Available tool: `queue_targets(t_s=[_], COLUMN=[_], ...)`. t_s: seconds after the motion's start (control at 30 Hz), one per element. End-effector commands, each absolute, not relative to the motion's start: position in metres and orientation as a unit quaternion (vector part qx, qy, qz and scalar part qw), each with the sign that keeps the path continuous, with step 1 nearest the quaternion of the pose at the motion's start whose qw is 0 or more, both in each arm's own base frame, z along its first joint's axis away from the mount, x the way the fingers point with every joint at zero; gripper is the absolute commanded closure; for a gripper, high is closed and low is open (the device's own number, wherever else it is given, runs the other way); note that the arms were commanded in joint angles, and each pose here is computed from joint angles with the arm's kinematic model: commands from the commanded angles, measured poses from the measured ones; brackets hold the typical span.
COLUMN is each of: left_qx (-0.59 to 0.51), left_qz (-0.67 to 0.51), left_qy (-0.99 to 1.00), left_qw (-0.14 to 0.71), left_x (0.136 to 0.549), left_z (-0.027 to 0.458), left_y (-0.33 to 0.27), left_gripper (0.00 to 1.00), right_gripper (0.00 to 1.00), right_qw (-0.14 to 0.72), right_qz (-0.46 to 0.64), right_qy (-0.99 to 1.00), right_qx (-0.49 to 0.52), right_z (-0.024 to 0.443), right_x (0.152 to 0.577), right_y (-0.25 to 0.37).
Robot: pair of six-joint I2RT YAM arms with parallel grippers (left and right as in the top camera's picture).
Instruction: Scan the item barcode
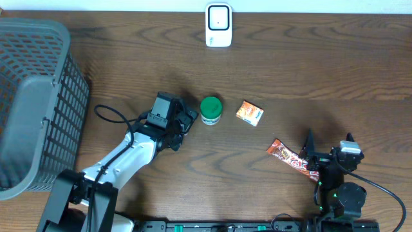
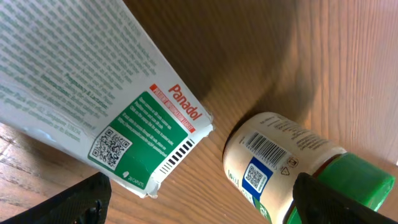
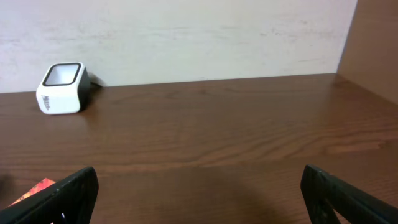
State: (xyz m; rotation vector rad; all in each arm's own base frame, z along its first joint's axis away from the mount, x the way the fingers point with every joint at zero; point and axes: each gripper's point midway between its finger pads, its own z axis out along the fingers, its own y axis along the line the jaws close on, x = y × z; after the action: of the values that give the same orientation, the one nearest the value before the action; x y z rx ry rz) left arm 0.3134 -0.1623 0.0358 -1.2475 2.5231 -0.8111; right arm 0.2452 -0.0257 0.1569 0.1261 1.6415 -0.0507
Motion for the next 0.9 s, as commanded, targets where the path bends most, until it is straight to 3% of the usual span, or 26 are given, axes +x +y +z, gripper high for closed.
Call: queue_targets(t_s=[0.0,0.3,0.53,0.7,0.87], left_qx=[-0.396,-0.303,-0.146,-0.071,-0.121], left_qz=[-0.287,-0.321,-0.279,-0.13,0.036], left_qy=[0.86,0.856,0.802,0.72,0.664], left_qw=[0.142,0.268,0.507,0.678,0.738], left_x=[0.321,0.32,0.332,0.339,0.335], left_z=[0.058,0.142,0.255,0.347,0.411], left_y=[-0.161,-0.15,-0.122,-0.081,-0.015], left_gripper=[0.06,0.06,0.05,0.05,0.06], right_gripper=[0.01,0.01,0.01,0.01,0.01], right_qw=[0.68,0.68,0.68,0.68,0.68], right_qz=[-0.021,-0.021,-0.021,-0.021,-0.021], right_qy=[0.73,0.73,0.73,0.73,0.73], right_qx=[0.061,0.062,0.062,0.062,0.062], right_z=[0.157,0.157,0.157,0.157,0.157], right_x=[0.245,0.245,0.245,0.245,0.245], right_y=[-0.027,-0.027,-0.027,-0.027,-0.027])
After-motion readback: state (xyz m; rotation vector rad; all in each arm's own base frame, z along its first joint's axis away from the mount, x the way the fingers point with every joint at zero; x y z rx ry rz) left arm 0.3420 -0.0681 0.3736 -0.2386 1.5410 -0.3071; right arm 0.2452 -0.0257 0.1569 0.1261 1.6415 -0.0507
